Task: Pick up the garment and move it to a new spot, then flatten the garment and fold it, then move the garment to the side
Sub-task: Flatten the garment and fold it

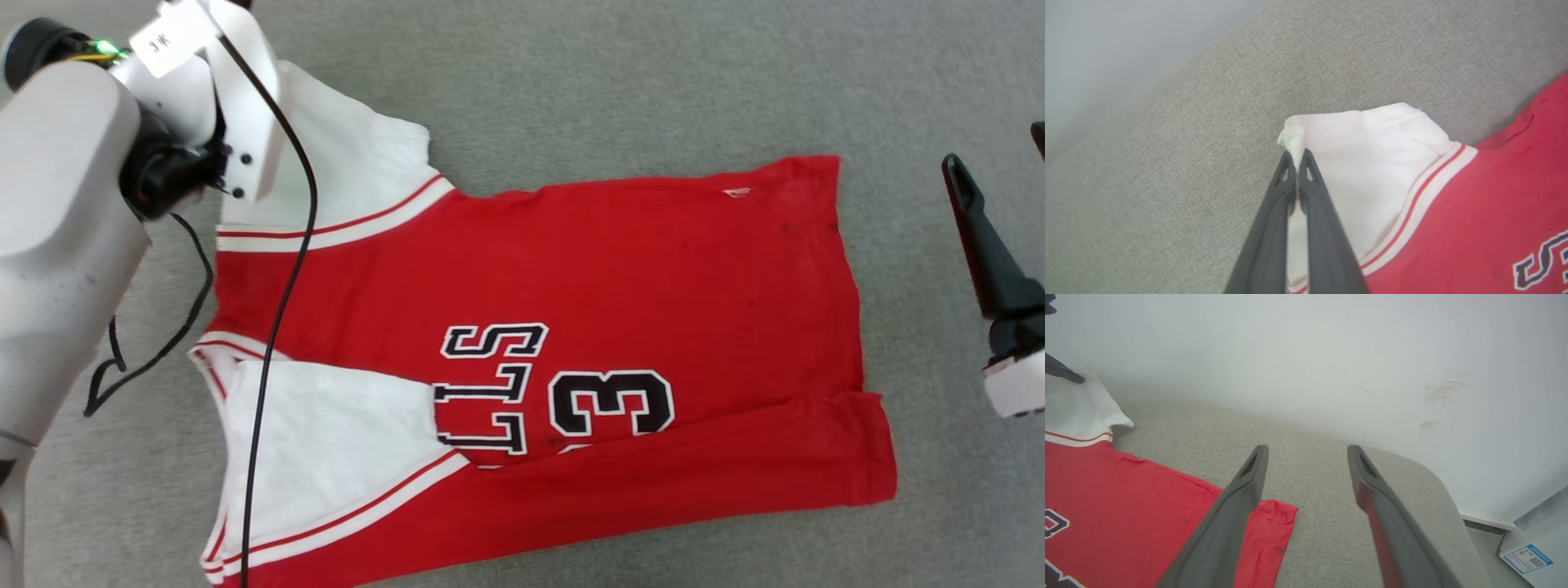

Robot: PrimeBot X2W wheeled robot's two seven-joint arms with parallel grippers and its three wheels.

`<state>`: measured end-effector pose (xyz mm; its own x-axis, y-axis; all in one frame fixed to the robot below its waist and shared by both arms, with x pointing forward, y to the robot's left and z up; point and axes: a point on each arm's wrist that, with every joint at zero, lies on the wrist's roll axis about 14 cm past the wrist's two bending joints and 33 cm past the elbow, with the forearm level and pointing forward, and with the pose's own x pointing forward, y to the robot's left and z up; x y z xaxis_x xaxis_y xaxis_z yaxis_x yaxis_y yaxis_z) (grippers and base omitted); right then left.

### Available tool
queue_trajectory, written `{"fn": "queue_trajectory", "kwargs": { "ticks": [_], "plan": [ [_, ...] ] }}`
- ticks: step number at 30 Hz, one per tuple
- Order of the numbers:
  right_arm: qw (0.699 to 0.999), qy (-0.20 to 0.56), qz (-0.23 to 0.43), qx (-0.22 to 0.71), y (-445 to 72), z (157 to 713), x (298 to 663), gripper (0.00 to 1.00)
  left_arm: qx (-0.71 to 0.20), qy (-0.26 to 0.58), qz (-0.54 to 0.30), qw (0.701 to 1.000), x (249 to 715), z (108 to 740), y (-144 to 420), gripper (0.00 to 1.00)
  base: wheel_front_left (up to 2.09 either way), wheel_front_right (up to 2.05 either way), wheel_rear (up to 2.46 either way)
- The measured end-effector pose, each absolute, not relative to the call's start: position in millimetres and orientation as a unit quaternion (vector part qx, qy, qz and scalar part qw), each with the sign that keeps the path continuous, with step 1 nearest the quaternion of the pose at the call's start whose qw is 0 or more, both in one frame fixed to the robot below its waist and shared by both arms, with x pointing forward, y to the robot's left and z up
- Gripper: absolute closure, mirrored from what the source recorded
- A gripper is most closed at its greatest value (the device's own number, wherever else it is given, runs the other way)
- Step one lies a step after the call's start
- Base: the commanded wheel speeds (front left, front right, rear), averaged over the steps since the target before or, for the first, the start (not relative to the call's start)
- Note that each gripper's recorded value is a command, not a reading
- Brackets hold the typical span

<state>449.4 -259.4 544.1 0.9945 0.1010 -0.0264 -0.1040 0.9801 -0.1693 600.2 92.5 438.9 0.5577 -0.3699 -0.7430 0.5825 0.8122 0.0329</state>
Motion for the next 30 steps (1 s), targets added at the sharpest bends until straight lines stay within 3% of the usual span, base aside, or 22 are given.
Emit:
{"fn": "queue_trajectory", "kwargs": {
  "ticks": [8, 16, 30],
  "plan": [
    [0.976, 0.165, 0.094, -0.111, -260, 525, 471, 0.00, 0.139, 0.322, -0.286, 0.892, 579, 471, 99, 1.00, 0.00, 0.00, 0.00],
    [0.914, 0.366, 0.122, -0.124, -266, 475, 470, 0.00, 0.139, 0.293, -0.292, 0.900, 566, 480, 105, 1.00, 0.00, 0.00, 0.00],
    [0.860, 0.475, 0.132, -0.132, -250, 406, 504, 0.00, 0.130, 0.277, -0.303, 0.902, 568, 469, 101, 1.00, 0.00, 0.00, 0.00]
  ]
}}
